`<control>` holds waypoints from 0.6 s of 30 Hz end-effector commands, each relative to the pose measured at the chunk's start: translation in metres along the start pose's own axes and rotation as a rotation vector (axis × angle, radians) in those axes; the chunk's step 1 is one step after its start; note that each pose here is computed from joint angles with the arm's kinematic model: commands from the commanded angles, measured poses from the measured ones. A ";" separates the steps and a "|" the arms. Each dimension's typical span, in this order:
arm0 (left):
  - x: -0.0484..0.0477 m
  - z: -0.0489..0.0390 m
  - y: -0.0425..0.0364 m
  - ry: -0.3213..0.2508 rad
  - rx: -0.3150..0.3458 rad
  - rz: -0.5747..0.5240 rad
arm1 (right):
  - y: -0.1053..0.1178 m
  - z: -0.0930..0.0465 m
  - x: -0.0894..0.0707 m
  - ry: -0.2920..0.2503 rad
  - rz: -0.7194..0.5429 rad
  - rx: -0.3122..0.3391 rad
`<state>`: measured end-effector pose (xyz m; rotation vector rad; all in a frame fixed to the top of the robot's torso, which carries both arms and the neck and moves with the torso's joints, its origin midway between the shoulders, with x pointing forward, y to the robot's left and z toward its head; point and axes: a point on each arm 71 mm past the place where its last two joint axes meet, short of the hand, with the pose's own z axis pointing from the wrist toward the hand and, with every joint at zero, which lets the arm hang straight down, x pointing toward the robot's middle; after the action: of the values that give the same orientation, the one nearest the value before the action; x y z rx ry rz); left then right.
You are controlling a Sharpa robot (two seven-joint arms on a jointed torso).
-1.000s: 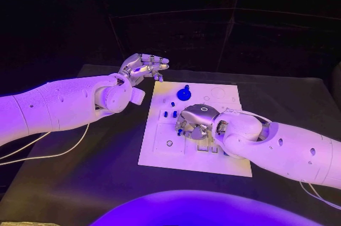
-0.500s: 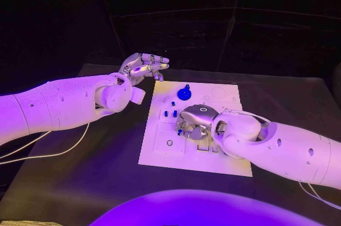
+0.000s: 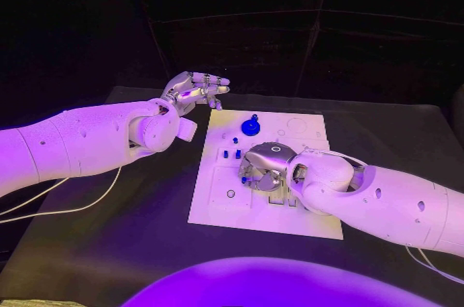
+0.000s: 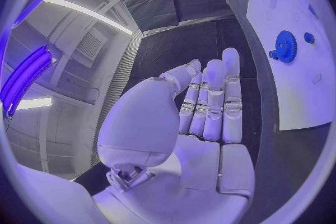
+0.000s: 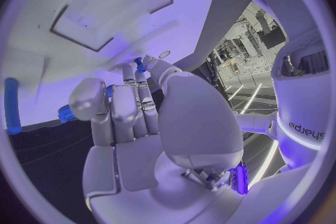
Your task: Assemble the parts on the task board
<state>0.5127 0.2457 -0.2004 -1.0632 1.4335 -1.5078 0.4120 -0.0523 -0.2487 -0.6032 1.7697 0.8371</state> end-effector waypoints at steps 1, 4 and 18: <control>0.0003 0.0006 -0.0014 0.008 0.005 -0.007 | 0.000 0.000 -0.004 -0.049 -0.004 -0.003; 0.0002 0.0006 -0.0014 0.009 0.004 -0.008 | 0.001 -0.002 -0.007 -0.083 0.002 -0.009; -0.0013 0.0001 -0.0012 0.008 0.001 -0.008 | -0.022 -0.048 -0.026 -0.147 0.109 0.062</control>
<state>0.5131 0.2475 -0.2007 -1.0656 1.4344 -1.5041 0.4046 -0.0999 -0.2277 -0.4828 1.7010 0.8510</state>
